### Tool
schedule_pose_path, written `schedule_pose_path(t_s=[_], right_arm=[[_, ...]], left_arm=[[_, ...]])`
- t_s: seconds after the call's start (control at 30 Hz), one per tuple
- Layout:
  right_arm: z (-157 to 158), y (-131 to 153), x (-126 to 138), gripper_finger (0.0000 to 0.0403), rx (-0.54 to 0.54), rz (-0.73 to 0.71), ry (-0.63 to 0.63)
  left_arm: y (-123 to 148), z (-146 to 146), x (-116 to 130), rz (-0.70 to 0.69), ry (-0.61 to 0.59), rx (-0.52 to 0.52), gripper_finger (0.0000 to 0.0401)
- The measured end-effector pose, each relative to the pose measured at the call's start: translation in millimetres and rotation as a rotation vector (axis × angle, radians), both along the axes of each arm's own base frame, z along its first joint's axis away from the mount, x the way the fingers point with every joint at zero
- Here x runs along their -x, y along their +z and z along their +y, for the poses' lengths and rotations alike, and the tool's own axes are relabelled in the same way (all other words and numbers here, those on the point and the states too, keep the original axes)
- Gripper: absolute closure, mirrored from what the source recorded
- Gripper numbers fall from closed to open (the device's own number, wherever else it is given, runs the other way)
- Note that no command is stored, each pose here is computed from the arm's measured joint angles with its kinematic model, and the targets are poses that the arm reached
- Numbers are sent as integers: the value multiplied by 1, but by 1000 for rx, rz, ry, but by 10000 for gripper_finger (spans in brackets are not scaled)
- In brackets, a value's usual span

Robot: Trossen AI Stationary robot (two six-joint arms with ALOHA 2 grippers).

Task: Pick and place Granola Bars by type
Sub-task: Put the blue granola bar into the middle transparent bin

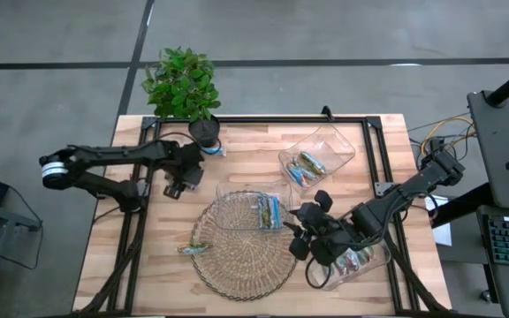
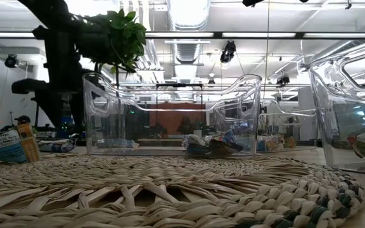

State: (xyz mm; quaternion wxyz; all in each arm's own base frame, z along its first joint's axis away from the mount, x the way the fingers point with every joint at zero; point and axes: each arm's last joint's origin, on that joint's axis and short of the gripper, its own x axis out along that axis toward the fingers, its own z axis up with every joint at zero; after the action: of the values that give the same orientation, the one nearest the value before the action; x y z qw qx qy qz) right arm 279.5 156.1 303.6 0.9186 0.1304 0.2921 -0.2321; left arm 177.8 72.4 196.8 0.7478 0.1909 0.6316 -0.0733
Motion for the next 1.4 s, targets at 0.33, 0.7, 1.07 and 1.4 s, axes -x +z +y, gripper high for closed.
schedule_pose_path(t_s=[0.33,0.7,1.07,1.4], right_arm=[[-1,0,0,241,1,2,-2],[0,0,-1,241,-9,-11,-5],[0,1,-1,241,-6,-10,-3],[0,5,-2,241,-11,-25,-6]], left_arm=[[-37,-4,11,7,1,-19,188],[-54,-7,20,17,8,-12,195],[-52,-8,18,7,4,14,361],[-21,0,-1,-105,175,18,397]])
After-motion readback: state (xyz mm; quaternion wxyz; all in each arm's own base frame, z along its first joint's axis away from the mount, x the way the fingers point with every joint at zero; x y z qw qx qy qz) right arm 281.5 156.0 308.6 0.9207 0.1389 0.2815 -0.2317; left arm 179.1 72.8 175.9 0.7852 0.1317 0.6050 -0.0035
